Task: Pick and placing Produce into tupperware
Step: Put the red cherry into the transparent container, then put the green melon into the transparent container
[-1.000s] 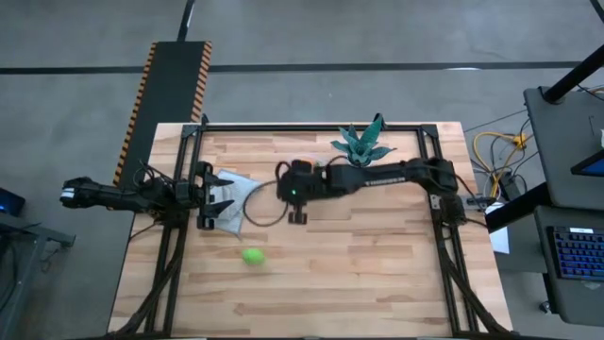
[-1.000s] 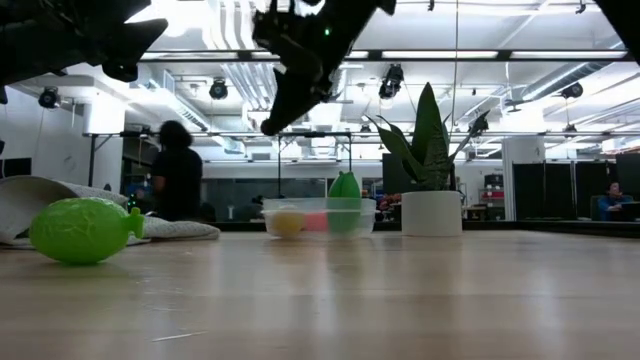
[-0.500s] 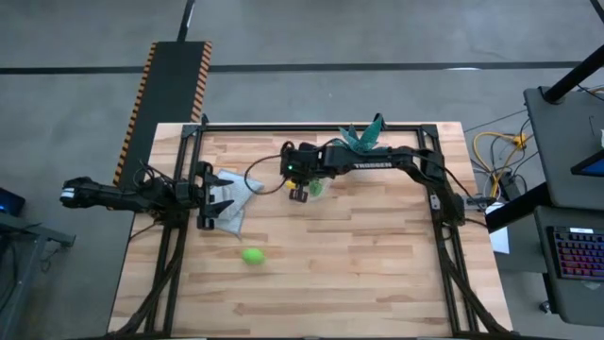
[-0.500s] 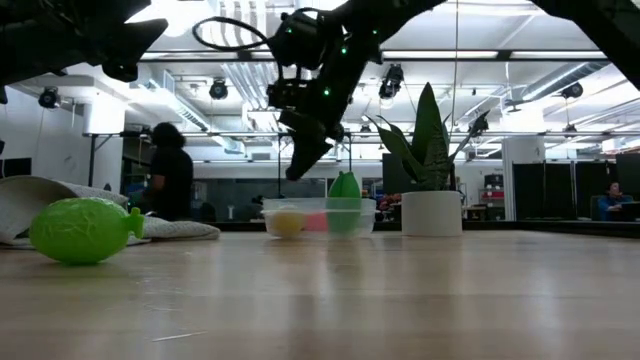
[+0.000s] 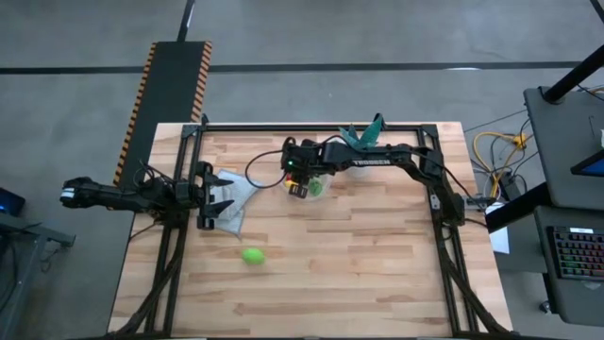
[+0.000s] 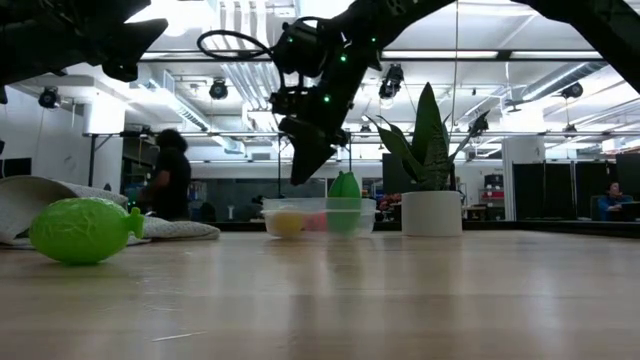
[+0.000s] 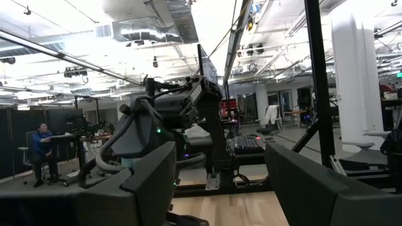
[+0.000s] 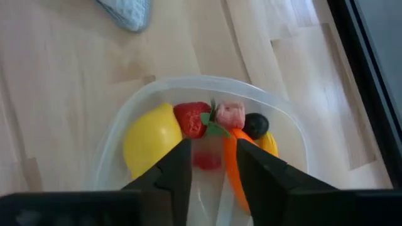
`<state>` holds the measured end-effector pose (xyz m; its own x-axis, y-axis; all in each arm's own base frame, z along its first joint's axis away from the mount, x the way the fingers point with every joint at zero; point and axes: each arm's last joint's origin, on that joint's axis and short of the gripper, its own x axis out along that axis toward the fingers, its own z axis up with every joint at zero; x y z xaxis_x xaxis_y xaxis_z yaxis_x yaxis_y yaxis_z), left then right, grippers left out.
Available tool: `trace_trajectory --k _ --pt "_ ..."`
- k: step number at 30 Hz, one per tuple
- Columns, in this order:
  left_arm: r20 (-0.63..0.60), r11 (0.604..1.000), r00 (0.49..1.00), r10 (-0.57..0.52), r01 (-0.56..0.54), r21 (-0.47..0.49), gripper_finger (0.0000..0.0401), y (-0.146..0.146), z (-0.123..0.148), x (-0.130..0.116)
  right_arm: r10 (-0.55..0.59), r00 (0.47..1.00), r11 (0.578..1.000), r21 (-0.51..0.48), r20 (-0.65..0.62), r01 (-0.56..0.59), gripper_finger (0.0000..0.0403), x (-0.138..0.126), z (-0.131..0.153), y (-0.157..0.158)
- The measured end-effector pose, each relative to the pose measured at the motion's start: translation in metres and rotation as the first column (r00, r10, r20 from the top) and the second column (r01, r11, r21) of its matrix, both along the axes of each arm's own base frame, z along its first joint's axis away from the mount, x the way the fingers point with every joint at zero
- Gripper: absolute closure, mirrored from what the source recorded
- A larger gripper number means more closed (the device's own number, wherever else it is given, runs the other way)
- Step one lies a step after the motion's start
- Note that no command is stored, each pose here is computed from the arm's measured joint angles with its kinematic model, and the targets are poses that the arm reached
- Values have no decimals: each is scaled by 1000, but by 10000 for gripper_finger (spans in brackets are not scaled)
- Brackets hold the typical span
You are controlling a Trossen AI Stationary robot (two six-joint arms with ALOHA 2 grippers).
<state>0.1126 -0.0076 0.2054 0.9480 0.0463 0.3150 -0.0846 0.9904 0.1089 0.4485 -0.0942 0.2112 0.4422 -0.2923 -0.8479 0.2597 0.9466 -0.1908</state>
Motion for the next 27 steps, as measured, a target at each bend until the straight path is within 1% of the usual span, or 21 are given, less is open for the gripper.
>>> trace_trajectory --k 4,8,12,15,19,23,25,26,27 --pt "0 1000 1000 0 0 0 170 0 0 0 1 1000 1000 0 0 -1 256 0 0 0" --pt "0 1000 1000 0 0 0 170 0 0 0 -12 1000 1000 10 9 12 235 0 1 1" --pt "0 1000 1000 0 0 0 170 0 0 0 -16 998 995 99 62 10 230 2 6 8" --pt "0 1000 1000 0 0 0 170 0 0 0 50 993 990 127 106 -64 236 7 9 25" --pt "0 1000 1000 0 0 0 170 0 0 0 159 975 980 95 154 -175 248 16 12 58" --pt "0 1000 1000 0 0 0 170 0 0 0 258 948 959 69 185 -274 258 20 18 94" --pt "0 1000 1000 0 0 0 170 0 0 0 307 931 943 72 200 -326 261 21 21 112" --pt "0 1000 1000 0 0 0 170 0 0 0 352 912 923 84 210 -375 261 22 24 122" --pt "0 1000 1000 0 0 0 170 0 0 0 417 881 890 98 223 -445 261 22 25 131"
